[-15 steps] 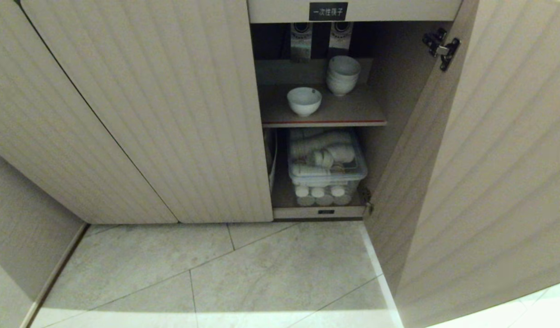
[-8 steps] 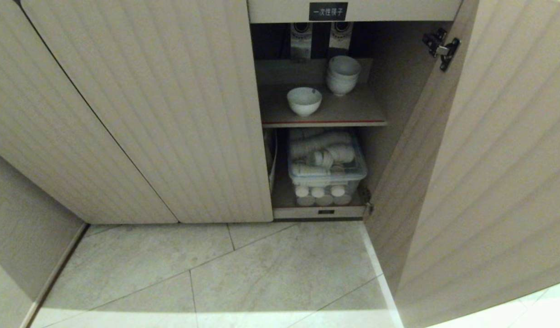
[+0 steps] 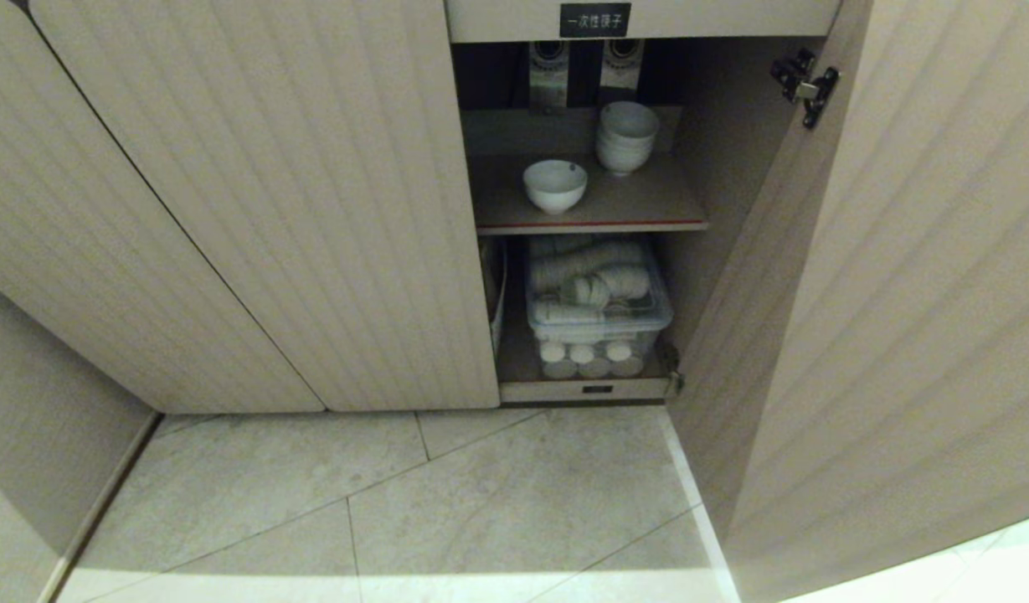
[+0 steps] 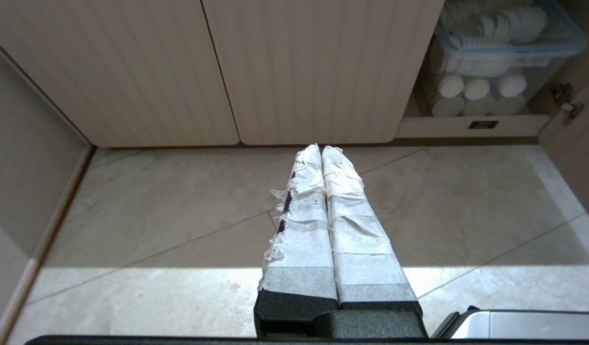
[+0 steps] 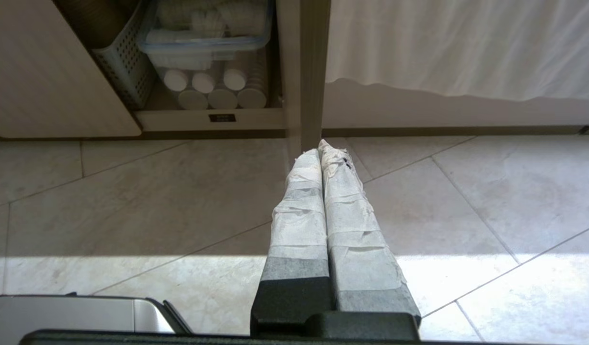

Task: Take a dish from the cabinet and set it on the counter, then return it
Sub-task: Take the bowl from the cabinet

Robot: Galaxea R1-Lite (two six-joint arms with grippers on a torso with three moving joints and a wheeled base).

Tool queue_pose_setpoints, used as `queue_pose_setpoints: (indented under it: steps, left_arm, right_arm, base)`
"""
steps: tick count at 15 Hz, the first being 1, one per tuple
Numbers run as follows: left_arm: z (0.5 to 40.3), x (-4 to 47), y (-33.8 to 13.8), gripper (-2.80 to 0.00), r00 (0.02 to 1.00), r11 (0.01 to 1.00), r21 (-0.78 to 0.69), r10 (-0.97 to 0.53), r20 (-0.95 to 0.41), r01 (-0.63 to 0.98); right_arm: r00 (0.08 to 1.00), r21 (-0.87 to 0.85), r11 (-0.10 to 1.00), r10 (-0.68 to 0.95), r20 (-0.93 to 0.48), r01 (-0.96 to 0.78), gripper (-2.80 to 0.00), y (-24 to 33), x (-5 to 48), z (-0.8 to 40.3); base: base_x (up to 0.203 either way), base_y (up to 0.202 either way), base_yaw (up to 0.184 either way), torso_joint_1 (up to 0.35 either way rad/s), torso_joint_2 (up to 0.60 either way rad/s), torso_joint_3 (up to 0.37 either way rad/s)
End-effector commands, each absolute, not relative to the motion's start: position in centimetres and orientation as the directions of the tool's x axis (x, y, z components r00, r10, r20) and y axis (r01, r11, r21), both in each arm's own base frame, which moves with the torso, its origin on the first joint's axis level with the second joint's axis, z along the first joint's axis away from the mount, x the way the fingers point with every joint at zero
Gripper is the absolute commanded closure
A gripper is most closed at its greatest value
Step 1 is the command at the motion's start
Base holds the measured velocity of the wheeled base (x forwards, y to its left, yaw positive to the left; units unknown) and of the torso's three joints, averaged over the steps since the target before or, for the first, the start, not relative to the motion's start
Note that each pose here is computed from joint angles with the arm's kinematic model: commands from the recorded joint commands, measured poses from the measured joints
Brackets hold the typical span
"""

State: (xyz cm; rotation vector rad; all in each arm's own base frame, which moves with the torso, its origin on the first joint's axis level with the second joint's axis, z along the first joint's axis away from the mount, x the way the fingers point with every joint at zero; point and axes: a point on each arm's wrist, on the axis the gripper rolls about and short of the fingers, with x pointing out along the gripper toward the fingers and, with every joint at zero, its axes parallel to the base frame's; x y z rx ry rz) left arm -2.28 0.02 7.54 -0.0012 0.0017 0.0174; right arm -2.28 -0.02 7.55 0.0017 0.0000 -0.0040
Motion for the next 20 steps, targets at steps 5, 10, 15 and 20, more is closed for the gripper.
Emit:
queue_pose_setpoints:
  steps: [5, 10, 15, 20]
  left_arm:
    - [7.53, -2.28, 0.03, 0.0, 1.0, 1.0, -0.006, 0.018, -0.002, -0.018]
    - [7.53, -2.28, 0.02, 0.0, 1.0, 1.0, -0.006, 0.017, -0.002, -0.017]
    - [7.53, -2.28, 0.02, 0.0, 1.0, 1.0, -0.006, 0.017, -0.002, -0.017]
    - [7.53, -2.28, 0.02, 0.0, 1.0, 1.0, -0.006, 0.017, -0.002, -0.017]
  right_arm:
    - [1.0, 0.0, 1.0, -0.005, 0.002, 0.005, 0.0, -0.02, -2.28, 7.56]
    - [1.0, 0.002, 1.0, -0.005, 0.002, 0.005, 0.0, -0.02, -2.28, 7.56]
    - [1.0, 0.001, 1.0, -0.005, 0.002, 0.005, 0.0, -0.02, -2.28, 7.56]
    - [1.0, 0.002, 1.0, -0.005, 0.002, 0.005, 0.0, -0.02, -2.28, 7.56]
  base:
    - [0.0, 0.169, 0.0, 0.002, 0.0, 0.002]
    - [0.0, 0.197, -0.001, 0.003, 0.0, 0.004]
    - [0.0, 0.151, -0.001, 0.002, 0.0, 0.001]
    - [0.0, 0.0, 0.0, 0.0, 0.0, 0.0]
